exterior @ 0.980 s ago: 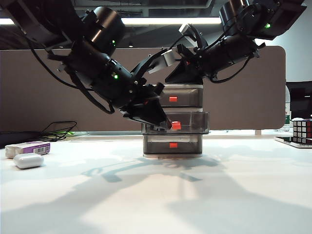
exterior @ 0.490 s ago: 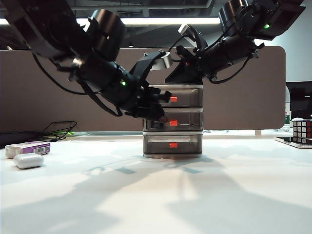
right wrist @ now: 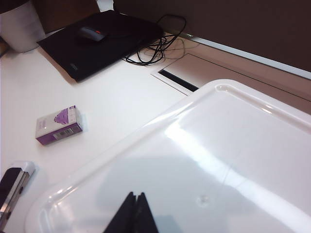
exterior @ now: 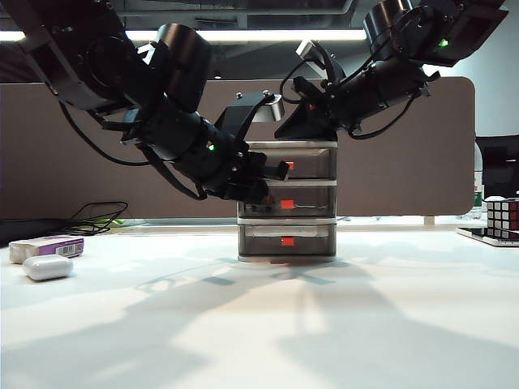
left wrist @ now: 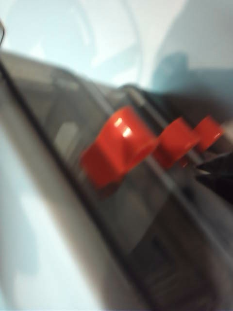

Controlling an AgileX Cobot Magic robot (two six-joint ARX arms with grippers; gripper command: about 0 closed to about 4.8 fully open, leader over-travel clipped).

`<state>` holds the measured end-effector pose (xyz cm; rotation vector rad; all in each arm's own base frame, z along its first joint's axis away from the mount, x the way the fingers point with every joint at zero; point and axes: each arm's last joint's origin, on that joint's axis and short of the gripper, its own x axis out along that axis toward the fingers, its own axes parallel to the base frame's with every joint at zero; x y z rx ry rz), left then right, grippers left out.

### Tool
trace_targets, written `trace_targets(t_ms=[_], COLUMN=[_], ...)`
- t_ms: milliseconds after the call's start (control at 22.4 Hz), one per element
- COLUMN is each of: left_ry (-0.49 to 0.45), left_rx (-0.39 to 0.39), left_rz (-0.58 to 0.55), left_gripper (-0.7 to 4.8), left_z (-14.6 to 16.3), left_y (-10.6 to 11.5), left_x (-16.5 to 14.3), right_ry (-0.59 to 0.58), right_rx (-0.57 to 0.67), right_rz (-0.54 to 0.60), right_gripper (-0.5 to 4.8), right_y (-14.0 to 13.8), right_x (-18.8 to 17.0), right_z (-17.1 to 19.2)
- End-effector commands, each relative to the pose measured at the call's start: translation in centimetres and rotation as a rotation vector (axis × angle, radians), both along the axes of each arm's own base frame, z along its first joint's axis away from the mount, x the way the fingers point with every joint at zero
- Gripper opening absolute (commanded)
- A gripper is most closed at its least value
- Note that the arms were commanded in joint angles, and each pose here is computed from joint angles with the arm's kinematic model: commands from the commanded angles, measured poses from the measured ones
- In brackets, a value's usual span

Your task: Open the second layer of the drawer on the table, pick up the transparent tape on the table and put it in, and finally close the drawer.

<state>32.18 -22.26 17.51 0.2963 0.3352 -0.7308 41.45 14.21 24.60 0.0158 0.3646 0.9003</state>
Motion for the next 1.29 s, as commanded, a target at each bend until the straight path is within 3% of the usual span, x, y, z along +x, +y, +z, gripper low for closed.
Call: trace_targets(t_ms=[45, 178, 401, 668, 757, 846, 1025, 1292], left_ry=[-0.013, -0.099, -0.143, -0.207, -0.237, -0.237, -0.208, -0.238], left_rx=[0.002, 0.003, 0.015, -0.077, -0.171, -0.188, -0.246, -0.349], left_rz=[-0.061, -0.053, 0.038, 0.157, 0.183, 0.259, 0.296, 0.317], left_gripper=[-0.05, -0.05, -0.05, -0.05, -0.05, -0.05, -0.05, -0.05], left_z=[1.7, 4.5, 7.5, 9.6, 9.2, 8.1, 6.2, 3.2], left_y=[0.4, 1.7, 4.9, 10.3, 12.5, 13.9, 15.4, 16.9], left_x=[-0.9, -2.9, -7.1, -14.4, -17.6, -19.3, -21.3, -23.5], right_ry=[0.022, -0.019, -0.039, -0.103, -0.121, -0.122, -0.123, -0.098], right_rx=[-0.055, -0.047, -0.106, -0.133, -0.090, -0.050, -0.051, -0.045], right_rz=[0.016, 0.016, 0.029, -0.057, -0.103, -0.127, -0.190, -0.298], right_gripper=[-0.05, -0.05, -0.05, -0.05, -0.05, -0.05, -0.05, -0.05], right_y=[-0.1, -0.4, -1.2, -3.1, -4.3, -5.1, -6.4, -8.3], right_x=[-0.5, -1.3, -3.8, -9.5, -13.2, -15.9, -19.7, -24.9], right_z=[-0.4, 1.6, 4.8, 7.8, 7.9, 7.1, 4.7, 0.4])
